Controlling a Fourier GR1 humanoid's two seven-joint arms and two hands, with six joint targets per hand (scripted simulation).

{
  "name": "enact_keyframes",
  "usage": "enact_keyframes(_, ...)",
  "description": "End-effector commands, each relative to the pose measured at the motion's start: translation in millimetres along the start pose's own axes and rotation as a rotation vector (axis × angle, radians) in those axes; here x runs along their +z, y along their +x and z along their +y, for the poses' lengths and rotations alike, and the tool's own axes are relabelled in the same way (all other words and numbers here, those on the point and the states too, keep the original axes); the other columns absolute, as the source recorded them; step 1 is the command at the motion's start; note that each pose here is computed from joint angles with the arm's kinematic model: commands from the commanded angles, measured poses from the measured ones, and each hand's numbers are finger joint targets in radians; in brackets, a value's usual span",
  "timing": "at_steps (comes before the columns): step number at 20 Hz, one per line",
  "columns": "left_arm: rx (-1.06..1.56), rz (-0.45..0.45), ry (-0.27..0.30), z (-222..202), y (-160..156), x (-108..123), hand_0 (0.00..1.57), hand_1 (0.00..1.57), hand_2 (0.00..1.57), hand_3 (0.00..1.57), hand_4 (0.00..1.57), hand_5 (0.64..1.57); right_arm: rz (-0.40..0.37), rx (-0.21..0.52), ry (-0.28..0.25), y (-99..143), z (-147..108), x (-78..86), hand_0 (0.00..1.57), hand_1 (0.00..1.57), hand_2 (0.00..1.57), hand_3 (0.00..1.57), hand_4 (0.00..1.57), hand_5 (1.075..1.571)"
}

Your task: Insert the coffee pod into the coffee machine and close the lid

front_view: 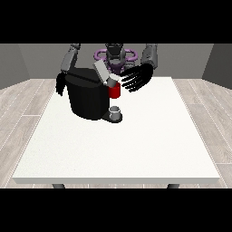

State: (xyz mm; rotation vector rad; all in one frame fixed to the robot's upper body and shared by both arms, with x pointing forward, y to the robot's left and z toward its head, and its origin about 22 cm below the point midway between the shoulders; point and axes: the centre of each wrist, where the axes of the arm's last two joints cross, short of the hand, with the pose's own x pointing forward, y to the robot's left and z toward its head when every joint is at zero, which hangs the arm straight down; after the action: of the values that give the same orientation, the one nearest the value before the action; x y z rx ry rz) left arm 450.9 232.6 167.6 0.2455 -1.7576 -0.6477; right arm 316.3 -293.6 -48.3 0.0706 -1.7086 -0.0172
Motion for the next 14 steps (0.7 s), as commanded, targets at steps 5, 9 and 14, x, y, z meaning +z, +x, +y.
enact_keyframes(5, 0.359, 0.083, -0.05, -80, -114, 81, 0.0, 0.0, 0.0, 0.0, 0.0, 1.571, 0.16, -0.023, -0.085, -45, -8, 74.5, 0.0, 0.0, 0.0, 0.0, 0.21, 1.571)
enact_keyframes(9, 0.498, 0.182, -0.035, -112, -157, 133, 0.0, 0.0, 0.0, 0.0, 0.23, 1.571, 0.185, 0.011, -0.009, -58, -5, 115.4, 0.0, 0.0, 0.0, 0.0, 0.0, 1.571)
enact_keyframes(14, 0.552, 0.342, -0.056, -122, -203, 213, 0.0, 0.0, 0.0, 0.0, 0.3, 1.571, 0.235, 0.045, 0.101, -42, 47, 97.3, 0.0, 0.0, 0.0, 0.0, 0.0, 1.571)
